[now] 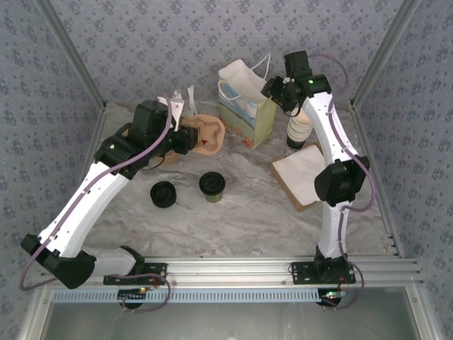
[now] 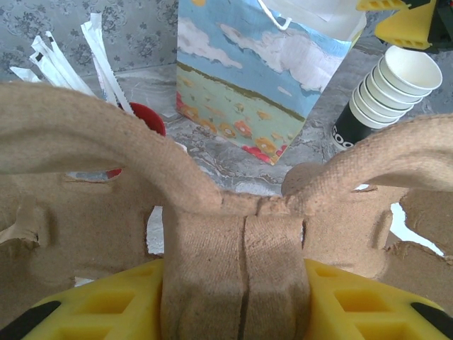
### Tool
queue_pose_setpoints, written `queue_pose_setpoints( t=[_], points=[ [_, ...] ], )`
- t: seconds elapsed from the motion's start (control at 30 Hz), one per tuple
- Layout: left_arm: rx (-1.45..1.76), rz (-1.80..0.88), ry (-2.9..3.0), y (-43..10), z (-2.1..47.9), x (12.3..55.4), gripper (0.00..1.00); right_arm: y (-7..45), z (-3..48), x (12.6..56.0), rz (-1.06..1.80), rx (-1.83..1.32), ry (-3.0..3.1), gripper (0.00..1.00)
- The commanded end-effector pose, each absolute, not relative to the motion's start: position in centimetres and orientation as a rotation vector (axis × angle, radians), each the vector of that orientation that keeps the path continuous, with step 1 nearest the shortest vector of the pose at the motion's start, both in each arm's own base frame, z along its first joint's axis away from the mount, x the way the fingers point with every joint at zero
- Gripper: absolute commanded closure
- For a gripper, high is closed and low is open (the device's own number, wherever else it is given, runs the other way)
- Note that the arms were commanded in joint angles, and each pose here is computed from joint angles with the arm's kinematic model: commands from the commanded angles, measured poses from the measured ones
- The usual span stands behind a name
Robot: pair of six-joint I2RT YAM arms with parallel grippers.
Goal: Pack the takeout coffee
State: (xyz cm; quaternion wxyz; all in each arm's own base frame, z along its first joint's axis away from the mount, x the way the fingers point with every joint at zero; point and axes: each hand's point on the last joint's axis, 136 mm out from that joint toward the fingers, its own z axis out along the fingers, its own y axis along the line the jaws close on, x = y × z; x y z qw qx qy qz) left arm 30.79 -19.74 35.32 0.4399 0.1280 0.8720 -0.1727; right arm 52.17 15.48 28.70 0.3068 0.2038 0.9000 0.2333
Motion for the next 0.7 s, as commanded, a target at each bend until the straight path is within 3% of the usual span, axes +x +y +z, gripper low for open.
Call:
queue_pose_setpoints(
  t=[0.0, 0.13, 0.37, 0.67],
  points=[
    [0.294, -0.438, 2.138, -18.9, 36.4, 30.2, 0.55, 15.9, 28.8, 52.8, 0.633, 0.568, 2.374, 0.47],
    [0.289, -0.441, 2.133, -18.8, 36.8, 30.2, 0.55, 16.6, 28.4, 53.1, 0.659, 0.553, 2.387, 0.55],
    [0.295, -0.469, 2.073, -18.9, 39.9, 30.2, 0.55, 17.5, 28.2, 52.7, 0.672, 0.508, 2.408, 0.85],
    [0.375, -0.518, 1.999, -20.9, 45.1, 30.3, 0.55, 18.5, 29.8, 50.2, 0.679, 0.420, 2.435, 0.97]
  ],
)
